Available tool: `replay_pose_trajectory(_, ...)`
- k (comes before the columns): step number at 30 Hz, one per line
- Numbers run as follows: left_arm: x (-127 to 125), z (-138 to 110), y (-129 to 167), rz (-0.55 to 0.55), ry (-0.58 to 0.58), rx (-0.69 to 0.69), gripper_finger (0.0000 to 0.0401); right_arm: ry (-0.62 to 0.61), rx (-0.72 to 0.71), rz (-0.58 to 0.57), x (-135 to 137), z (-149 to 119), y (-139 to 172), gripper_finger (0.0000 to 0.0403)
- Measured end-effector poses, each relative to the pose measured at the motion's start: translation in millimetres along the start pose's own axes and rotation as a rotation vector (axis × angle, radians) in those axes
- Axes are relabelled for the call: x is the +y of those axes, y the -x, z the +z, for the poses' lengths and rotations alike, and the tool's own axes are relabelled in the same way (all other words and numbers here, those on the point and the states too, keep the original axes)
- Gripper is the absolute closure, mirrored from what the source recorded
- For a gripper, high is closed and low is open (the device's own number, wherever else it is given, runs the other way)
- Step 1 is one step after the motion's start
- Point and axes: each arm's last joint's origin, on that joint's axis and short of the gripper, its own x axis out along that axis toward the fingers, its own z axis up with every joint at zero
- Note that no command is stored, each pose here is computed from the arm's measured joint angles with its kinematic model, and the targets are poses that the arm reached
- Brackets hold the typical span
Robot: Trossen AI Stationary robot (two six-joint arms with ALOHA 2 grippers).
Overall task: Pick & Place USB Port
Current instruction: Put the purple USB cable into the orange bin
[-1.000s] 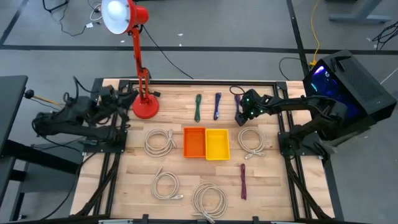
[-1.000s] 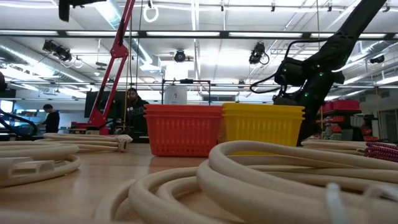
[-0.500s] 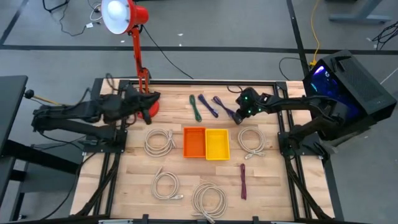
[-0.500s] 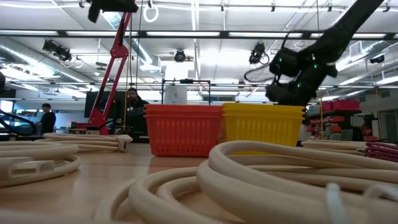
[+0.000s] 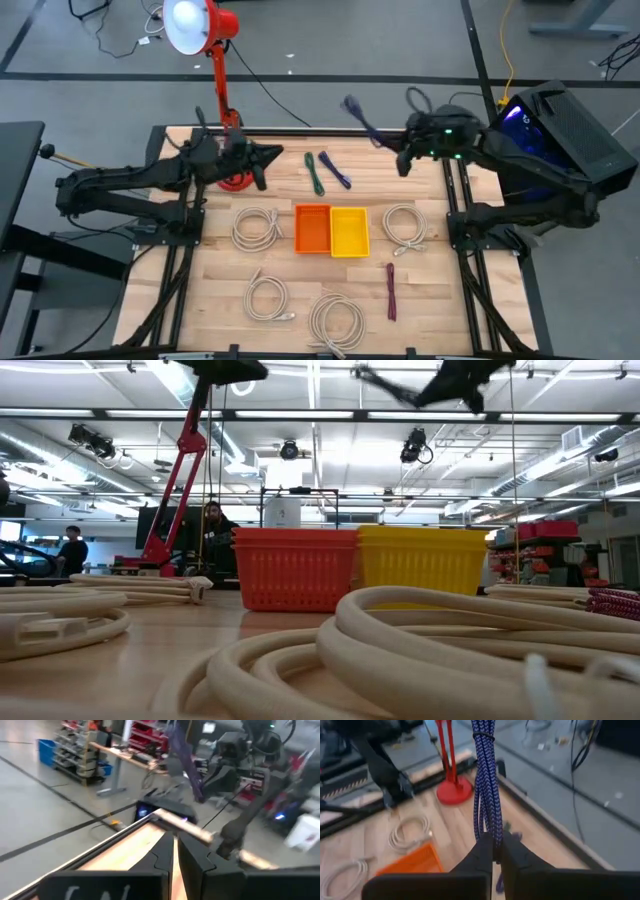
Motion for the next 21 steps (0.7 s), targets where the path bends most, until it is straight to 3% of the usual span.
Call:
replay_pose_trajectory(6, -5.3, 5.1, -37.2, -0.220, 0.110, -0.191, 0.0373, 0.043, -0.062, 0.027, 24.1, 9.3, 18.7, 0.0394)
replay_pose_trajectory(11, -1.3, -8.4, -64.2, -0.334, 0.223, -0.179, 0.0365, 0.070, -0.038, 0.097, 41.8, 5.7, 9.1, 0.0394)
replay_pose_trajectory(14, 0.0, -18.9, -75.9, -0.351, 0.292, -0.149, 0.0336, 0.094, -0.034, 0.131, 50.4, 4.4, 3.4, 0.0394)
replay_pose_trajectory(21, -3.5, -25.5, -87.9, -0.390, 0.358, -0.221, 0.0240, 0.126, 0.014, 0.163, 64.7, -1.9, -17.2, 0.0397)
